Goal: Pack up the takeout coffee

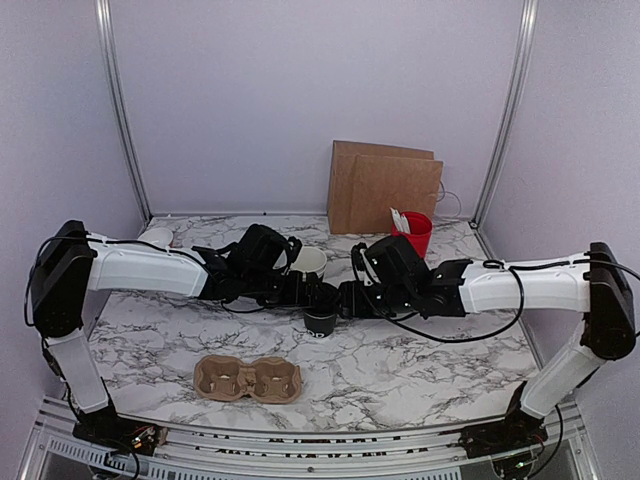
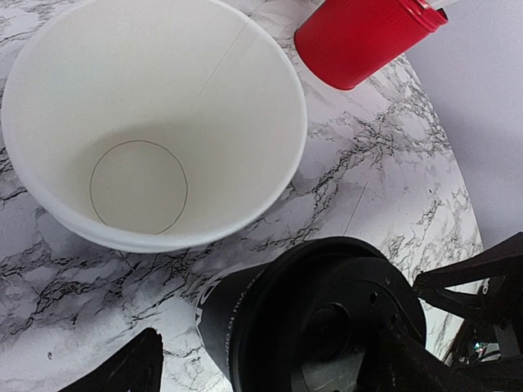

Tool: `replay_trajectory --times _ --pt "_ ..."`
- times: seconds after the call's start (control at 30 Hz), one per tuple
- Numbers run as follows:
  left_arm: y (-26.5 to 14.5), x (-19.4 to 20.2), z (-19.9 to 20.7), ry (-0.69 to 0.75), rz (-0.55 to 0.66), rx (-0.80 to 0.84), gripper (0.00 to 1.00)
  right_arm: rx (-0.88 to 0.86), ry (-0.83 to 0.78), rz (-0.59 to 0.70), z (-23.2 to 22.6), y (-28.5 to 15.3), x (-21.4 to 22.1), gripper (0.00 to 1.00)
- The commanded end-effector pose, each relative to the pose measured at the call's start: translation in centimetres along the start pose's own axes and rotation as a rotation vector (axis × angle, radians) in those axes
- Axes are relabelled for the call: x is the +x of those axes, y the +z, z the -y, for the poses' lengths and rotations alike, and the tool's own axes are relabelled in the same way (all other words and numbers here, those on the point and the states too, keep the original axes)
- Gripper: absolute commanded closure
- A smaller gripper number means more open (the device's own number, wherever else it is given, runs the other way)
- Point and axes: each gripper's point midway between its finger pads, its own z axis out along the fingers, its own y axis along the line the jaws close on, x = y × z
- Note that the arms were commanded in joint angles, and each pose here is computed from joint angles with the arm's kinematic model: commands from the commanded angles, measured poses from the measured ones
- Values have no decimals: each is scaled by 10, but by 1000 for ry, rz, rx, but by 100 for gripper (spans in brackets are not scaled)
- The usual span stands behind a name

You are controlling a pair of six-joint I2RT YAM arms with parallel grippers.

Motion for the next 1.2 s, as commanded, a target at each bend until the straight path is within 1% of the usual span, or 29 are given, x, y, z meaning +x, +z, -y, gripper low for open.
replay_trajectory --times 0.0,0.13,0.37,0.53,0.87,1.17 --pt "9 34 -23 15 -106 -79 8 -18 15 88 -3 -10 -16 40" --pt "6 34 -24 11 -105 -80 8 -29 22 109 -4 -11 -18 40" --pt "0 29 -20 9 -84 -65 8 -58 39 105 -10 -6 -19 41" --pt "0 30 -19 8 -87 -62 8 -35 55 124 -5 -11 -21 44" --pt "-3 29 -19 -9 -79 -65 8 -11 73 82 3 -3 -9 48" --pt "-3 28 -18 -10 -78 -60 8 -6 69 58 4 6 -4 50"
